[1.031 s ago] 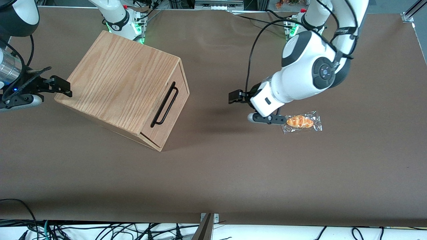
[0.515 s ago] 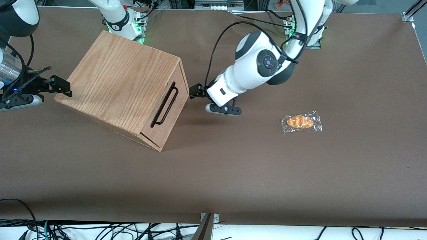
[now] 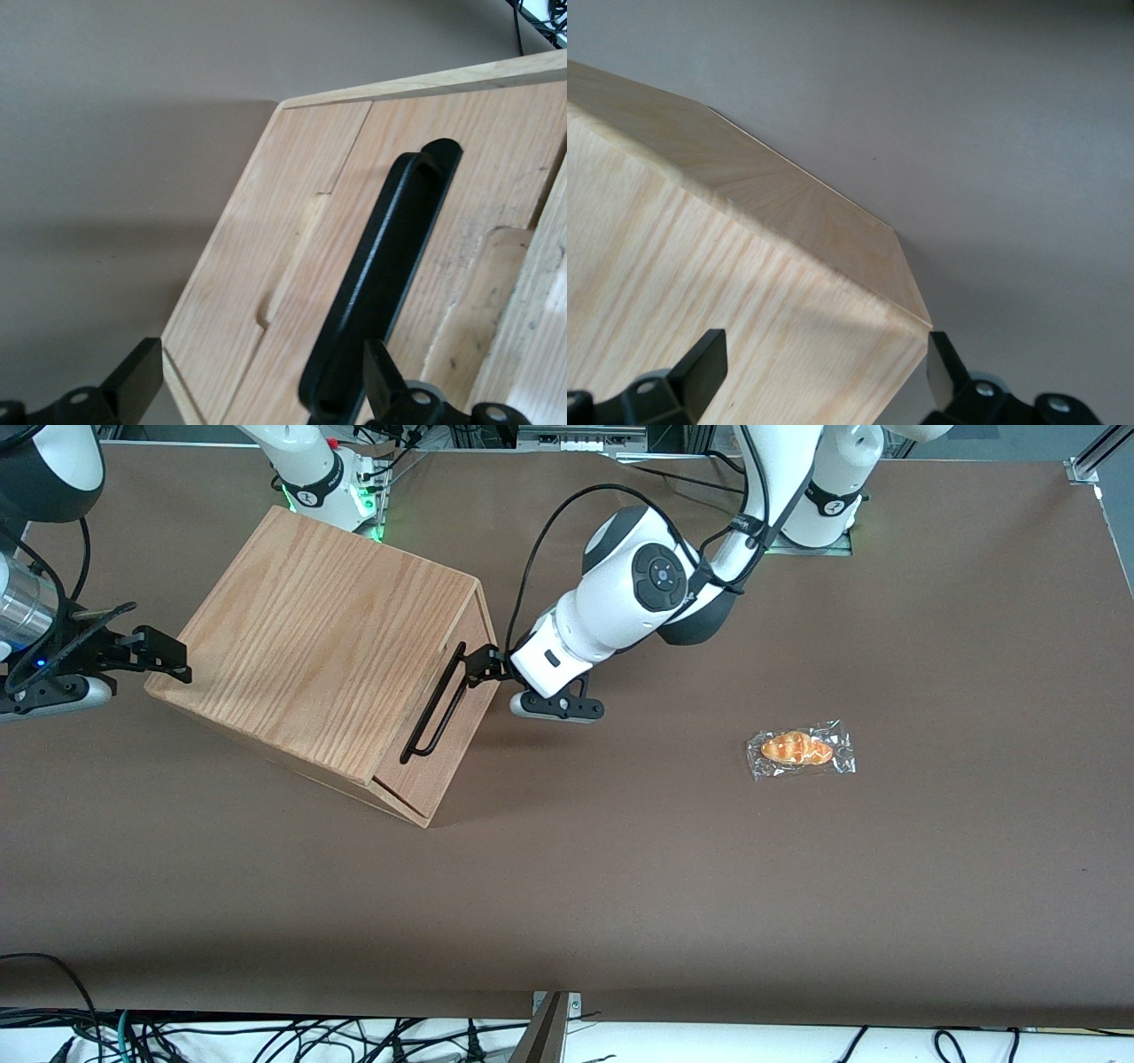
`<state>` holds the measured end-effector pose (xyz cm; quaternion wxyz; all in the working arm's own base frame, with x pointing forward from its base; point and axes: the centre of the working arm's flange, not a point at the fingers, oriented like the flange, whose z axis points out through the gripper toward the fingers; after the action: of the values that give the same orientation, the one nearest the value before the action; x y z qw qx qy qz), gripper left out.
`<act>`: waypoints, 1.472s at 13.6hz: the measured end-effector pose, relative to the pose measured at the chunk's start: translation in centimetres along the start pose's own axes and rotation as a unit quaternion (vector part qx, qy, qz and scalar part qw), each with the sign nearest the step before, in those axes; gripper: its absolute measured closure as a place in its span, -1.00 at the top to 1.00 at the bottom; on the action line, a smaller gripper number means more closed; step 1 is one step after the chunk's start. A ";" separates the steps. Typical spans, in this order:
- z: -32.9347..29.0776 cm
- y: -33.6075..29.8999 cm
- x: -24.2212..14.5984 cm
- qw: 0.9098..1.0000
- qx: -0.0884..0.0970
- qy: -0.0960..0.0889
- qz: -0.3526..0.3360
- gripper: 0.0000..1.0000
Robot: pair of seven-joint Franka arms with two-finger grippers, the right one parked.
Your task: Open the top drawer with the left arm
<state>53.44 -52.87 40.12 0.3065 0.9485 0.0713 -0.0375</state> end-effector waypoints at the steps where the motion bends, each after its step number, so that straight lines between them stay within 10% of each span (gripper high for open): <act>1: 0.5 0.4 -0.1 1.000 -0.002 -0.001 -0.001 1.00; 20: 4.8 0.5 -1.4 0.999 0.034 0.013 0.025 1.00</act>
<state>52.00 -56.24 36.68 0.2739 0.9603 0.0498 -0.0201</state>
